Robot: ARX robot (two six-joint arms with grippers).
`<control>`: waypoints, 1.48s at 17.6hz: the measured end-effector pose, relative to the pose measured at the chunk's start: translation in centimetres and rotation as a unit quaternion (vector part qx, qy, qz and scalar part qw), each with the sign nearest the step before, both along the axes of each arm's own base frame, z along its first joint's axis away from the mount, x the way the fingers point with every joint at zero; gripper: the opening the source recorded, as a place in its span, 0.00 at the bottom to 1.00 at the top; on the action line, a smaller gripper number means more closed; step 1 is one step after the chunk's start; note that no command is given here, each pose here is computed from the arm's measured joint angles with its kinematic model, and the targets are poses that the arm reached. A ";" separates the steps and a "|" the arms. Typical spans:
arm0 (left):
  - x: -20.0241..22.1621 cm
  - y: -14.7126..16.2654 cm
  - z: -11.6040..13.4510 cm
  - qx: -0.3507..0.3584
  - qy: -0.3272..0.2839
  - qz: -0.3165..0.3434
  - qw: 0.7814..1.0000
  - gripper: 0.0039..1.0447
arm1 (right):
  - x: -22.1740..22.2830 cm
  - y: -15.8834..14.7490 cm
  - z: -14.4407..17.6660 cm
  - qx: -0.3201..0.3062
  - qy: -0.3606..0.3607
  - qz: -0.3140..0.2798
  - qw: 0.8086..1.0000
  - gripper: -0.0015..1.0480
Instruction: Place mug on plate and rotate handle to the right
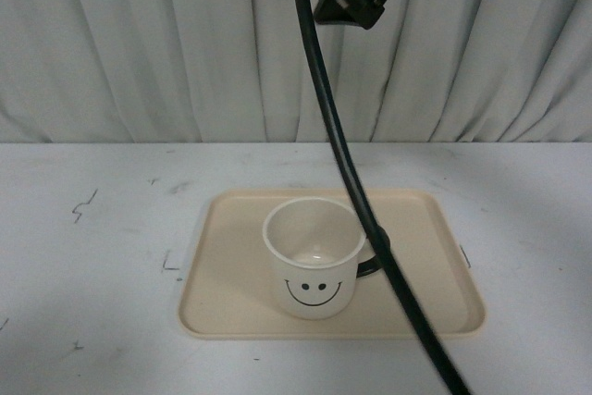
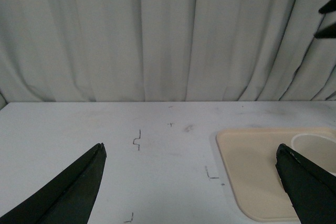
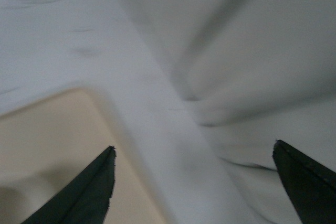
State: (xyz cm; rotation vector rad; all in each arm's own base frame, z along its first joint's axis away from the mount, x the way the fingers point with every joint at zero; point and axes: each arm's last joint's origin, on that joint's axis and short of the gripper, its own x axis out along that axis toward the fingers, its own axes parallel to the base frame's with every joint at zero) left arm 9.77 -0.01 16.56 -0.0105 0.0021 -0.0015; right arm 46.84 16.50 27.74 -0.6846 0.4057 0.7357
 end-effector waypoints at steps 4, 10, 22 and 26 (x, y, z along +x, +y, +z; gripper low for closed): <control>0.0 0.0 0.0 0.000 0.000 0.002 1.000 0.94 | -8.3 -6.9 -4.6 0.248 -0.180 -0.336 0.891 0.42; 0.0 0.0 0.0 0.000 0.000 0.000 1.000 0.94 | -18.3 -11.8 -8.5 0.314 -0.188 -0.345 0.864 0.02; 0.0 0.0 0.0 0.000 0.000 0.000 1.000 0.94 | -28.5 -16.4 -10.7 0.324 -0.207 -0.345 0.856 0.02; 0.0 0.0 0.0 0.000 0.000 0.000 1.000 0.94 | -30.9 -16.6 -11.2 0.319 -0.197 -0.351 0.858 0.02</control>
